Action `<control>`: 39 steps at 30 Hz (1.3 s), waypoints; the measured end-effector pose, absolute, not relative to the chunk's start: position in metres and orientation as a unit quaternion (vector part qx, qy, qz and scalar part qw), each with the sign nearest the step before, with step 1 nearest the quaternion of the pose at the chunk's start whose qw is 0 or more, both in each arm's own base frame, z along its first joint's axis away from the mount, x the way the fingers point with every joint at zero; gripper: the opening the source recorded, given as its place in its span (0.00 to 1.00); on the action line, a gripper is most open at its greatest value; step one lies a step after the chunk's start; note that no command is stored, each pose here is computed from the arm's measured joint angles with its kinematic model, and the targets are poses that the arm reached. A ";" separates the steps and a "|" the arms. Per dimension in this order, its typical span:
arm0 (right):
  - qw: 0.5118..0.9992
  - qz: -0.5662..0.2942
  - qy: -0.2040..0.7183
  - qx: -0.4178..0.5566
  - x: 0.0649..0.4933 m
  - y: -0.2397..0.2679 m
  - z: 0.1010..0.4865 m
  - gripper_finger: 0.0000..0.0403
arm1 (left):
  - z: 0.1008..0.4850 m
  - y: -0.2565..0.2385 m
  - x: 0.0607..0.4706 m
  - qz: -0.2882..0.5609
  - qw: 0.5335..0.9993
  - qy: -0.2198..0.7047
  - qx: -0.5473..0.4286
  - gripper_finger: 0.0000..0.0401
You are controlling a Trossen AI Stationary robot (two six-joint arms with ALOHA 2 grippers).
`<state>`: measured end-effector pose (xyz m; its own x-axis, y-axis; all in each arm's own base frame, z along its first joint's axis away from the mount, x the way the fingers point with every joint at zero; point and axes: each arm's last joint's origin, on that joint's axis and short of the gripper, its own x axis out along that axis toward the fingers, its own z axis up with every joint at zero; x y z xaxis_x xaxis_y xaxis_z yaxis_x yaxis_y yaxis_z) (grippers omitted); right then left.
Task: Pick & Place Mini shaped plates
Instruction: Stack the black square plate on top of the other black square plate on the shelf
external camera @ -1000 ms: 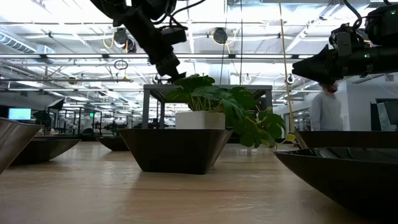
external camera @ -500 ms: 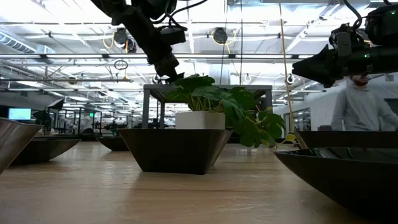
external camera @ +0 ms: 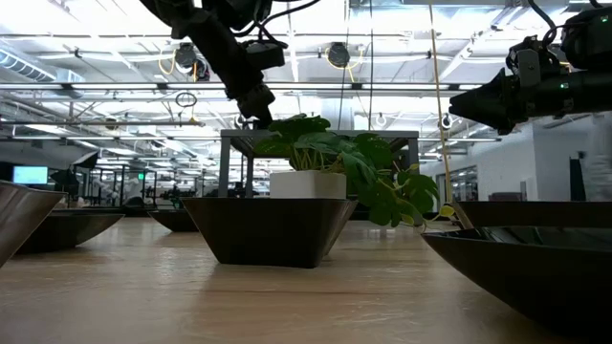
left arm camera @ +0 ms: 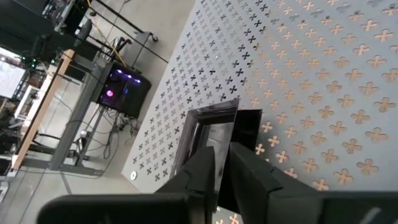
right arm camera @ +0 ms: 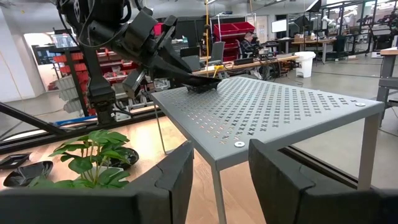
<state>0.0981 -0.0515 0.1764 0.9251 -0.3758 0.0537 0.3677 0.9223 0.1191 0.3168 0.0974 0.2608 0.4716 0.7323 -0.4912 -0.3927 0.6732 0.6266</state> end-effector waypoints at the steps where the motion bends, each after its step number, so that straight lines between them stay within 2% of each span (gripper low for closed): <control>1: 0.980 -0.190 -0.038 0.053 0.098 -0.051 0.176 0.35 | 0.261 0.097 0.317 0.339 0.829 0.386 0.220 0.16; 8: 0.980 -0.190 -0.038 0.053 0.098 -0.051 0.176 0.35 | 0.265 0.097 0.320 0.363 0.832 0.361 0.216 0.28; 14: 0.980 -0.190 -0.038 0.053 0.098 -0.051 0.176 0.35 | 0.274 0.085 0.327 0.351 0.835 0.330 0.266 0.35; 24: 0.980 -0.189 -0.038 0.054 0.098 -0.051 0.176 0.35 | 0.287 0.060 0.337 0.365 0.854 0.260 0.264 0.36; 39: 0.980 -0.190 -0.038 0.054 0.098 -0.051 0.176 0.35 | 0.288 0.029 0.341 0.344 0.889 0.217 0.211 0.36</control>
